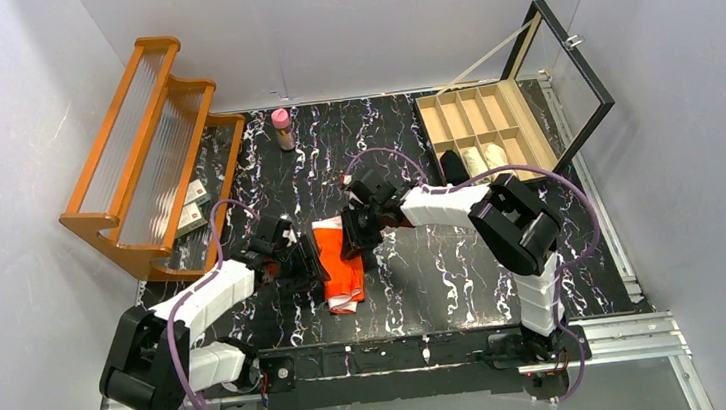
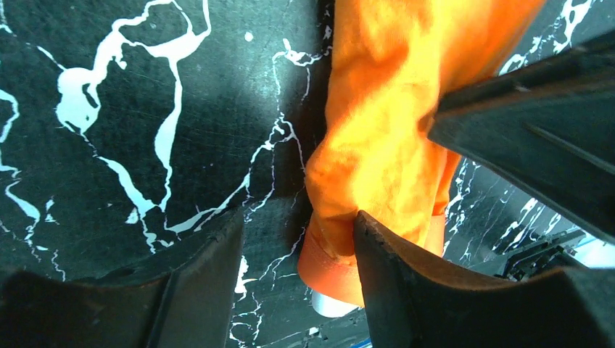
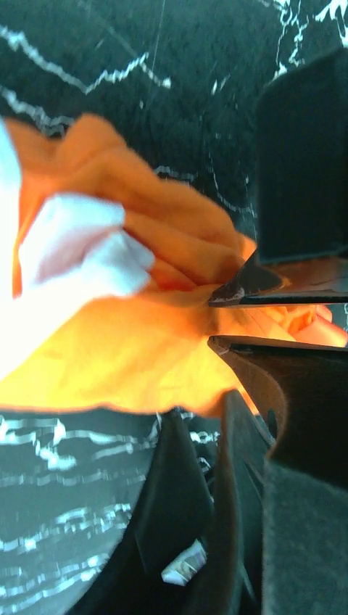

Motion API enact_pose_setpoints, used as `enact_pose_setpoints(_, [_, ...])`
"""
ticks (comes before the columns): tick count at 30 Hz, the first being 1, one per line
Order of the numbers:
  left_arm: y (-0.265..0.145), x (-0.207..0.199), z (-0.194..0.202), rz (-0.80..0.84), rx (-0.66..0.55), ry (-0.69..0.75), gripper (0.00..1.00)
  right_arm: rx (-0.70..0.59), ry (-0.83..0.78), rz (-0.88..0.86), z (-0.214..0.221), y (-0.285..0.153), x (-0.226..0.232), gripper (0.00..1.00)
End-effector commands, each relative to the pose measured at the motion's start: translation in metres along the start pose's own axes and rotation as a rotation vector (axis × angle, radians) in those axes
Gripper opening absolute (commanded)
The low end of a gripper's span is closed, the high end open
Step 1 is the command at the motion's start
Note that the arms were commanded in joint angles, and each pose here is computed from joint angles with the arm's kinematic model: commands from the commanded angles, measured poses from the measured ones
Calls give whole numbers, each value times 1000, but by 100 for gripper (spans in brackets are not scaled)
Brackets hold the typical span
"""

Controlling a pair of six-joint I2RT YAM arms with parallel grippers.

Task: Roll the underwear
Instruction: Move the underwear to the center of the board, then roll the underwear to the center of the board.

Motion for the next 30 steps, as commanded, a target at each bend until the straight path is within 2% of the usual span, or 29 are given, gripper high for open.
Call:
enact_pose_setpoints(1, [2, 7, 19, 7, 47, 7, 55, -2, 7, 91, 2, 4, -23, 28])
enact_pose_setpoints(7, [-7, -1, 14, 43, 23, 13, 57, -63, -89, 25, -16, -18, 9, 32])
enact_pose_setpoints(12, [-26, 1, -2, -18, -53, 26, 68, -119, -144, -70, -21, -52, 45, 57])
enact_pose_setpoints(14, [-33, 3, -4, -46, -68, 25, 71, -156, -113, -64, -18, -64, 43, 69])
enact_pose_setpoints(16, [-38, 3, -3, -46, -71, 20, 73, -168, -48, -52, -10, -70, 35, 76])
enact_pose_setpoints(23, [-36, -1, 14, 19, -29, -21, 77, -85, 218, -207, 46, -68, 6, 83])
enact_pose_setpoints(30, [-28, -8, 16, 81, -39, -88, 79, -58, 288, -199, 67, -52, -9, 85])
Point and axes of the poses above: each gripper's point midway between its finger pads, its own y axis out along the fingers, its own x axis along the line the jaws close on, z = x × y, the point moved 3 cm from there along -y, back along the fingers, and after that the axes turned 14 degrees about y, right-handed, at the moved point
